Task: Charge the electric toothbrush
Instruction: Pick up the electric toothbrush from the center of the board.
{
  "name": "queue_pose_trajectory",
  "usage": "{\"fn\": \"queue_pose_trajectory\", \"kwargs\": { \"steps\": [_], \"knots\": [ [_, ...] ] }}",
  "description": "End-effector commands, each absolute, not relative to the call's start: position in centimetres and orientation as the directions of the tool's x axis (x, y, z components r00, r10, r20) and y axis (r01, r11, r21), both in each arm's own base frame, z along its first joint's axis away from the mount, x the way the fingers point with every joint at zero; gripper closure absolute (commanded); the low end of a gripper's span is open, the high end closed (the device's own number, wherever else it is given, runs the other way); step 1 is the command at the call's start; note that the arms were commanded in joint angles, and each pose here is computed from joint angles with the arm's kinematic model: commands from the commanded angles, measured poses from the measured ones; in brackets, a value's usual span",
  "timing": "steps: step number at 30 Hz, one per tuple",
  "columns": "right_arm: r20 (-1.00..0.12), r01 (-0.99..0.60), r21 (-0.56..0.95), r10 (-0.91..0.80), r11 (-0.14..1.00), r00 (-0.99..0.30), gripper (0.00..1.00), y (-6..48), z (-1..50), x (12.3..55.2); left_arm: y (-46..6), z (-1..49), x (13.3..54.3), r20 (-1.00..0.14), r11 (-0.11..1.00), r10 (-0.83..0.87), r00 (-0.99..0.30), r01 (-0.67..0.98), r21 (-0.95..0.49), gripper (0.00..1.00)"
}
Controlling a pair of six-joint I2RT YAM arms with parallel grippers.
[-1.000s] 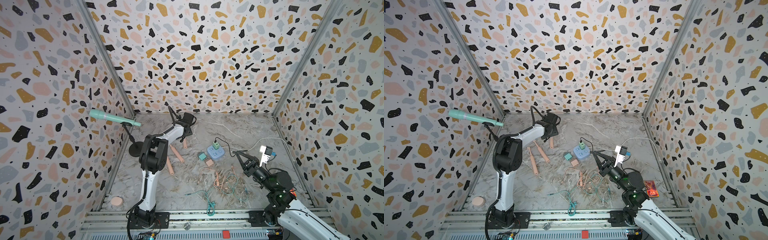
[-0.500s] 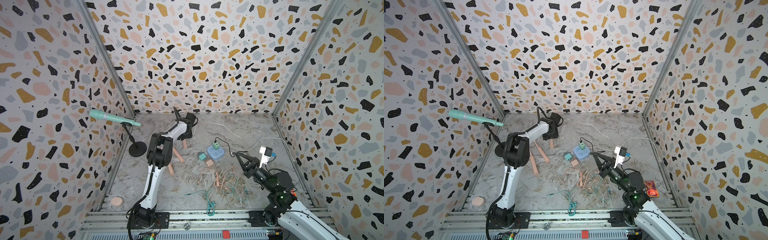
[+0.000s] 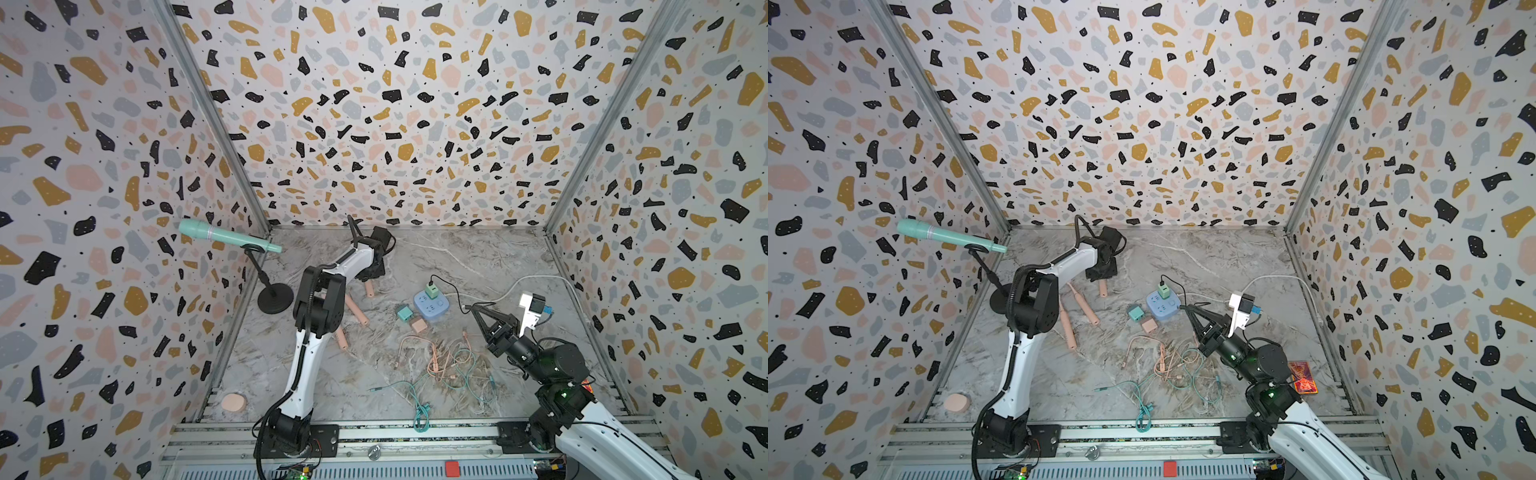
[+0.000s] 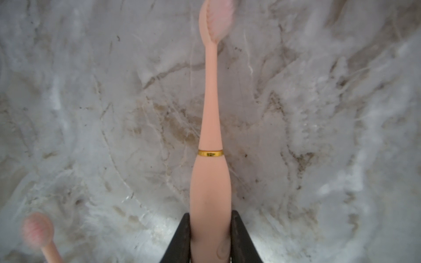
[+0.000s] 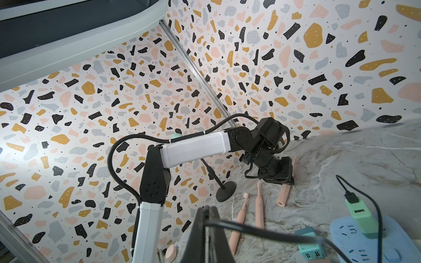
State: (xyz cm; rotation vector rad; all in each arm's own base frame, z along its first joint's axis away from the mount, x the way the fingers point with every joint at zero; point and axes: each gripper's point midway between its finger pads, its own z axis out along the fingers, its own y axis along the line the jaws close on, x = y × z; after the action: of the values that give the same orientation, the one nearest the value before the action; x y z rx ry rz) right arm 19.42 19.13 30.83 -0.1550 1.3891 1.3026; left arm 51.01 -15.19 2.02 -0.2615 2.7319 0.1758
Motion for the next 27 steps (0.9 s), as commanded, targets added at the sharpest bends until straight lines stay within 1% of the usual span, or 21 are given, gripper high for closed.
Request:
{"fn": "queue_pose_trajectory", "kwargs": {
  "steps": [1,4,7,8,9,12,15,18,20,22,23,25,27],
  "knots": [
    [-0.765,-0.760,0.549,0.576,0.348,-0.289,1.00,19.1,32.9,18.7,-14.5,-1.6,48.0,-0.265,0.977,-0.139,-0.954,-0.175,0.119,0.81],
    [-0.764,-0.760,0.551,0.574,0.345,-0.294,1.00,19.1,32.7,18.6,-14.4,-1.9,47.4,-0.253,0.979,-0.139,-0.957,-0.172,0.113,0.84],
    [-0.760,-0.757,0.557,0.576,0.341,-0.300,1.00,19.1,32.5,18.6,-14.5,-2.3,46.7,-0.240,0.981,-0.138,-0.961,-0.166,0.102,0.90],
    [-0.760,-0.758,0.556,0.578,0.340,-0.298,1.00,19.1,32.5,18.6,-14.6,-2.3,46.5,-0.233,0.982,-0.138,-0.963,-0.163,0.094,0.93],
    [-0.760,-0.759,0.556,0.577,0.338,-0.300,1.00,19.1,32.4,18.5,-14.8,-2.3,46.2,-0.224,0.984,-0.139,-0.965,-0.161,0.083,1.00],
    [-0.765,-0.763,0.550,0.573,0.341,-0.295,1.00,19.2,32.4,18.5,-15.9,-1.4,45.5,-0.192,0.988,-0.153,-0.969,-0.157,0.007,1.00],
    [-0.774,-0.768,0.536,0.566,0.351,-0.282,1.00,19.2,32.3,18.5,-16.3,1.6,45.1,-0.220,0.981,-0.192,-0.956,-0.182,-0.063,1.00],
    [-0.791,-0.788,0.498,0.562,0.362,-0.242,1.00,19.3,32.3,18.3,-17.7,4.7,43.9,-0.197,0.949,-0.265,-0.944,-0.219,-0.226,1.00],
    [-0.810,-0.814,0.445,0.555,0.373,-0.189,1.00,19.6,32.5,17.9,-19.1,7.0,42.6,-0.159,0.901,-0.324,-0.933,-0.253,-0.352,1.00],
    [-0.829,-0.825,0.398,0.542,0.401,-0.136,1.00,19.9,32.5,17.9,-21.0,8.9,41.3,-0.107,0.821,-0.372,-0.922,-0.273,-0.502,1.00],
    [-0.838,-0.831,0.374,0.534,0.412,-0.113,1.00,20.2,32.5,17.8,-21.7,10.3,41.1,-0.106,0.771,-0.406,-0.908,-0.278,-0.572,1.00],
    [-0.862,-0.853,0.308,0.503,0.421,-0.063,1.00,21.1,32.6,17.4,-22.6,13.1,40.3,-0.071,0.628,-0.505,-0.860,-0.309,-0.714,1.00],
    [-0.871,-0.855,0.283,0.490,0.434,-0.040,1.00,21.9,32.4,17.4,-23.0,15.9,39.9,-0.057,0.518,-0.556,-0.829,-0.292,-0.804,1.00]
  ]
}}
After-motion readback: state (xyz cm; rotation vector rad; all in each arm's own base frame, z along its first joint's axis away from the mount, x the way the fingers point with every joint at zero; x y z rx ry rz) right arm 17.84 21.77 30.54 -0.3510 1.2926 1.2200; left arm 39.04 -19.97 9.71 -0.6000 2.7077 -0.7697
